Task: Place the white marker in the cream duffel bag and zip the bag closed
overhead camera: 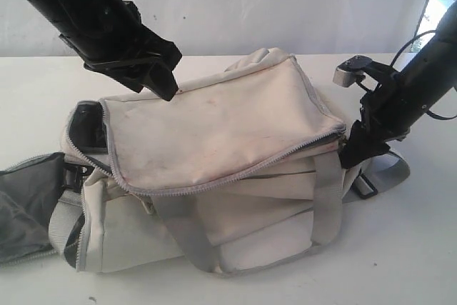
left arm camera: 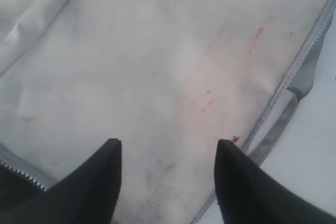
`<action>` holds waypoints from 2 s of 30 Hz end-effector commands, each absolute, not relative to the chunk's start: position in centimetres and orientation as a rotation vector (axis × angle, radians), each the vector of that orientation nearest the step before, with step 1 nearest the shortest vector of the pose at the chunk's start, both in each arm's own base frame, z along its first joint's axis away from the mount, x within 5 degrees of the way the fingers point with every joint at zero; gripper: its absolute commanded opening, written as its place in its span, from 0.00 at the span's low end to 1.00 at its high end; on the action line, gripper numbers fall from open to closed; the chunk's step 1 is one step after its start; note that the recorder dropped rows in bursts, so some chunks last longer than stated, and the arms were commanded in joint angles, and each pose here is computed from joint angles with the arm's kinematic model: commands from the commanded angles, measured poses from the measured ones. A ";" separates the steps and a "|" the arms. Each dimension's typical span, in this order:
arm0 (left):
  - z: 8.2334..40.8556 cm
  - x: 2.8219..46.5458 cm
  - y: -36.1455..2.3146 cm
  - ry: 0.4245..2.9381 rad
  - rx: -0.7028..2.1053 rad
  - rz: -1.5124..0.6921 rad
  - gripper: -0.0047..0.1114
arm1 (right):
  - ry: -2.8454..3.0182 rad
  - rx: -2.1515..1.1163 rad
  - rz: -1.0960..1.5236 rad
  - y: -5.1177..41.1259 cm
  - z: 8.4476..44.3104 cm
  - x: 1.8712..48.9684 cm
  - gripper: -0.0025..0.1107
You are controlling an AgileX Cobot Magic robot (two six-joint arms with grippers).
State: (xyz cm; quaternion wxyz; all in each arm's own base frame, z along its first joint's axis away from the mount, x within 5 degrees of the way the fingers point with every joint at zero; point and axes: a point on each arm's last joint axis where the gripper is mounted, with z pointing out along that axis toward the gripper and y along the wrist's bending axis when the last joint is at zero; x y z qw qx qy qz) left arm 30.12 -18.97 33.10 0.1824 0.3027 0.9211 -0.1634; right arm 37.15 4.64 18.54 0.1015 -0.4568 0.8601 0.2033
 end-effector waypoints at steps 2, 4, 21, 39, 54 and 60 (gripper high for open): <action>33.6 30.0 -19.0 2.575 0.856 -0.458 0.52 | 2.407 -1.443 0.689 5.1 19.1 37.1 0.40; 33.6 30.0 -19.0 2.573 0.855 -0.458 0.52 | 2.396 -1.448 0.694 5.2 19.1 37.1 0.35; 33.6 30.1 -19.1 2.571 0.854 -0.458 0.52 | 2.605 -1.342 0.626 4.2 20.3 36.1 0.02; 33.6 30.1 -19.1 2.564 0.850 -0.458 0.52 | 2.963 -0.742 0.532 3.4 21.4 35.6 0.02; 33.6 30.1 -19.1 2.559 0.861 -0.455 0.52 | 2.958 -0.724 0.557 3.6 21.5 35.6 0.17; 33.6 30.1 -19.1 2.558 0.863 -0.455 0.52 | 2.974 -0.694 0.547 3.5 21.5 35.6 0.14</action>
